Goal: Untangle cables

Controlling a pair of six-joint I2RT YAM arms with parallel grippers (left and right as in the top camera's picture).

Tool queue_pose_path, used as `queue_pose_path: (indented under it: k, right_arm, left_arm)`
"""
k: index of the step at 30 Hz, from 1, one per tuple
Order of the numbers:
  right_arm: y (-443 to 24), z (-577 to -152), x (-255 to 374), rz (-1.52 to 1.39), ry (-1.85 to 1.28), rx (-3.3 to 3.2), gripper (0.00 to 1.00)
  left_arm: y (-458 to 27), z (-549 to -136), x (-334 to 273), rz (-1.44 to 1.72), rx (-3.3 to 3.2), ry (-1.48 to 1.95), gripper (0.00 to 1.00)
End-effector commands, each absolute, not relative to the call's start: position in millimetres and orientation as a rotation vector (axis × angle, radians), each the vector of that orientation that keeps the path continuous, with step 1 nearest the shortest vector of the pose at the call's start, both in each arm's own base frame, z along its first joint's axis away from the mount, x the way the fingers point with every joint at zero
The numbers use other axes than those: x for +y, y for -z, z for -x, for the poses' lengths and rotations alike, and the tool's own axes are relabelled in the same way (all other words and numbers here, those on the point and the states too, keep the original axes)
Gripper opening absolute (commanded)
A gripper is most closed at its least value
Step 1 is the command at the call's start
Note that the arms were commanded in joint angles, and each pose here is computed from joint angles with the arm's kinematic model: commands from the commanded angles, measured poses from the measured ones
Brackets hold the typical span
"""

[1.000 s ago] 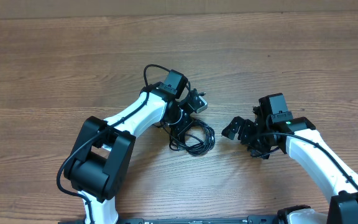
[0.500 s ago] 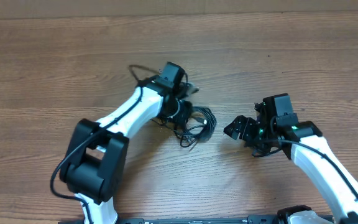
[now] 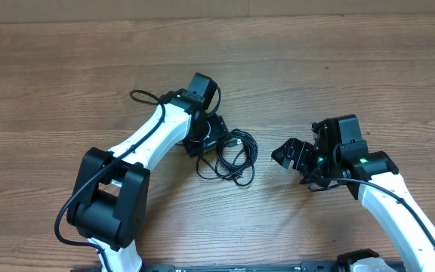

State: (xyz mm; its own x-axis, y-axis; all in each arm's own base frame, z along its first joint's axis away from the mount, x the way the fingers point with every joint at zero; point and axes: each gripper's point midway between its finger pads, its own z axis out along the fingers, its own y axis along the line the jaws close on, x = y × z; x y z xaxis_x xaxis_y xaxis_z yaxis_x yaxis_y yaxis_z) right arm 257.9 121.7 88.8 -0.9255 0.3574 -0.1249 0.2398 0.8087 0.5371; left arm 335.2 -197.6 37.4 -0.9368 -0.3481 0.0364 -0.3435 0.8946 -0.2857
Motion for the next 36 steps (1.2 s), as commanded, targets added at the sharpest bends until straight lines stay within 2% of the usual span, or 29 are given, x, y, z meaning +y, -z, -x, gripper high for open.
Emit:
queue_pose_path:
  k: [1, 3, 6, 10, 16, 21, 25, 26, 28, 30, 36]
  right_arm:
    - [-91, -257, 121, -0.45, -0.783, 2.765, 0.91]
    - [-91, -258, 121, -0.45, -0.783, 2.765, 0.91]
    - [-91, -259, 122, -0.447, -0.785, 2.758, 0.93]
    - [-91, -259, 122, -0.447, -0.785, 2.759, 0.93]
    - [-90, -256, 121, -0.453, -0.781, 2.771, 0.93]
    - [-90, -256, 121, -0.454, -0.781, 2.772, 0.94]
    - [-90, -256, 121, -0.454, -0.781, 2.773, 0.94]
    - [-90, -256, 121, -0.455, -0.781, 2.773, 0.95]
    - [-90, -256, 121, -0.454, -0.781, 2.773, 0.95]
    - [-90, -256, 121, -0.454, -0.781, 2.773, 0.95]
    - [-90, -254, 122, -0.455, -0.791, 2.781, 0.95]
  left_arm:
    - [-46, -350, -186, 0.218, 2.972, 0.29, 0.64]
    - [-47, -350, -191, 0.095, 2.969, 0.319, 0.67]
    - [-49, -344, -209, -0.128, 2.963, 0.399, 0.79]
    - [-46, -334, -221, -0.205, 2.962, 0.385, 0.82]
    - [-32, -328, -214, -0.244, 2.954, 0.211, 0.8]
    - [-19, -327, -213, -0.244, 2.966, 0.203, 0.68]
    - [1, -329, -214, -0.203, 2.994, 0.191, 0.65]
    - [7, -328, -215, -0.202, 3.004, 0.19, 0.59]
    - [12, -326, -217, -0.203, 3.021, 0.214, 0.24]
    - [11, -326, -219, -0.196, 3.027, 0.248, 0.04]
    - [-9, -334, -215, -0.159, 3.005, 0.261, 0.05]
